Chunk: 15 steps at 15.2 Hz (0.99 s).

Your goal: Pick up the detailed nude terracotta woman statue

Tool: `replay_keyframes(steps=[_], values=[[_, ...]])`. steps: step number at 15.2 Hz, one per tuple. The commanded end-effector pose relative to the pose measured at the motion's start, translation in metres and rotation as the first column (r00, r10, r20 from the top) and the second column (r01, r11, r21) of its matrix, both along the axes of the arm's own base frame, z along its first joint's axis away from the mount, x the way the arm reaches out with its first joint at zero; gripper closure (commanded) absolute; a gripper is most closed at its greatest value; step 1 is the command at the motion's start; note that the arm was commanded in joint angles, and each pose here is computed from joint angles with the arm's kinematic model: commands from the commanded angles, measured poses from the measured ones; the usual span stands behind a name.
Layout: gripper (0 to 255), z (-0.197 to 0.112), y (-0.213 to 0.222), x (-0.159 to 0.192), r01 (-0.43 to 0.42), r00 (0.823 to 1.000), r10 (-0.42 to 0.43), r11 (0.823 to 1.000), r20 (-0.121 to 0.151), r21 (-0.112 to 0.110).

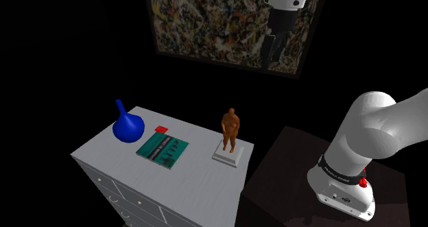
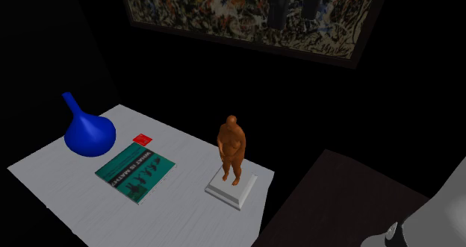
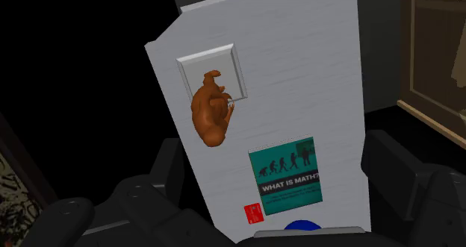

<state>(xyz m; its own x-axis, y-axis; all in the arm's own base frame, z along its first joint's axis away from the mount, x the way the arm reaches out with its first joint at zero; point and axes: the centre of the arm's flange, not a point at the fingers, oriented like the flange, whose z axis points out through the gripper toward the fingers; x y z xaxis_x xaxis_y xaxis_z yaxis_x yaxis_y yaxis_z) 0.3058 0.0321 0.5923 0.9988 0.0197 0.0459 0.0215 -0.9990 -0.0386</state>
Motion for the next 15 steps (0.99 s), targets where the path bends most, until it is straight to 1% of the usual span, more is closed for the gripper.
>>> replay_keyframes(steps=[1, 15], values=[[0, 0.0, 0.0, 0.0, 0.0, 1.0, 0.0, 1.0, 0.0, 0.0], [0, -0.16, -0.003, 0.089, -0.064, 0.998, 0.066, 0.994, 0.015, -0.09]])
